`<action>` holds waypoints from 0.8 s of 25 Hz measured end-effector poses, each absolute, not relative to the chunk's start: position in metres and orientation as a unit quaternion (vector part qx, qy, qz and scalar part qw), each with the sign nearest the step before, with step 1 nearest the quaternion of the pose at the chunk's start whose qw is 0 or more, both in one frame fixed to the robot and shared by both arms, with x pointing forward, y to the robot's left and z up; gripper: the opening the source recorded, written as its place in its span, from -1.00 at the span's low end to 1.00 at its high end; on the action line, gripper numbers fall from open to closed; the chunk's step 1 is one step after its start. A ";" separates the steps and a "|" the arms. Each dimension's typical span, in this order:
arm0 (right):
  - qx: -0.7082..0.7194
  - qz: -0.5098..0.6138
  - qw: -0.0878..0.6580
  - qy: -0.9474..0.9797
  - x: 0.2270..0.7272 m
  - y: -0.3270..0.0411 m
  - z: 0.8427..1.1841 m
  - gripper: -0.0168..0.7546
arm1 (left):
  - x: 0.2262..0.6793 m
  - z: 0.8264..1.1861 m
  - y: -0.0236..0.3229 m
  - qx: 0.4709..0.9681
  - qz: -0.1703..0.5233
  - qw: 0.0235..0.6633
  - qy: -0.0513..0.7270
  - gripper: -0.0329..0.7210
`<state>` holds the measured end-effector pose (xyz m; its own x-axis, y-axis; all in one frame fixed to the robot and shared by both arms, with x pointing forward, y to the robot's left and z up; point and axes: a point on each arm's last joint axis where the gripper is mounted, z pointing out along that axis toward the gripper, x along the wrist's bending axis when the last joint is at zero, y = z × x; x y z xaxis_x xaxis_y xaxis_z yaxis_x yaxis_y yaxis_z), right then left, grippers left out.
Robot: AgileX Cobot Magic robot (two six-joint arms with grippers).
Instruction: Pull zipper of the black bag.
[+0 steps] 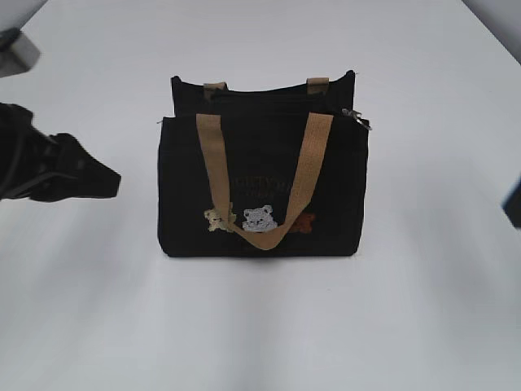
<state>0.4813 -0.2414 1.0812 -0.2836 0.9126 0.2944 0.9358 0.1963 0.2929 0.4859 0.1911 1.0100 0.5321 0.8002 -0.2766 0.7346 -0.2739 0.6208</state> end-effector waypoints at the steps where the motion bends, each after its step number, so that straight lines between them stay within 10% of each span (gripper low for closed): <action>1: -0.600 -0.194 0.016 -0.776 0.467 -0.247 1.079 0.08 | 0.476 1.016 0.195 0.791 0.053 0.365 0.488 -0.12; 20: -0.535 -0.311 -0.276 -0.736 0.244 -0.291 1.049 0.08 | 0.247 1.079 0.292 0.725 0.298 0.410 0.467 -0.15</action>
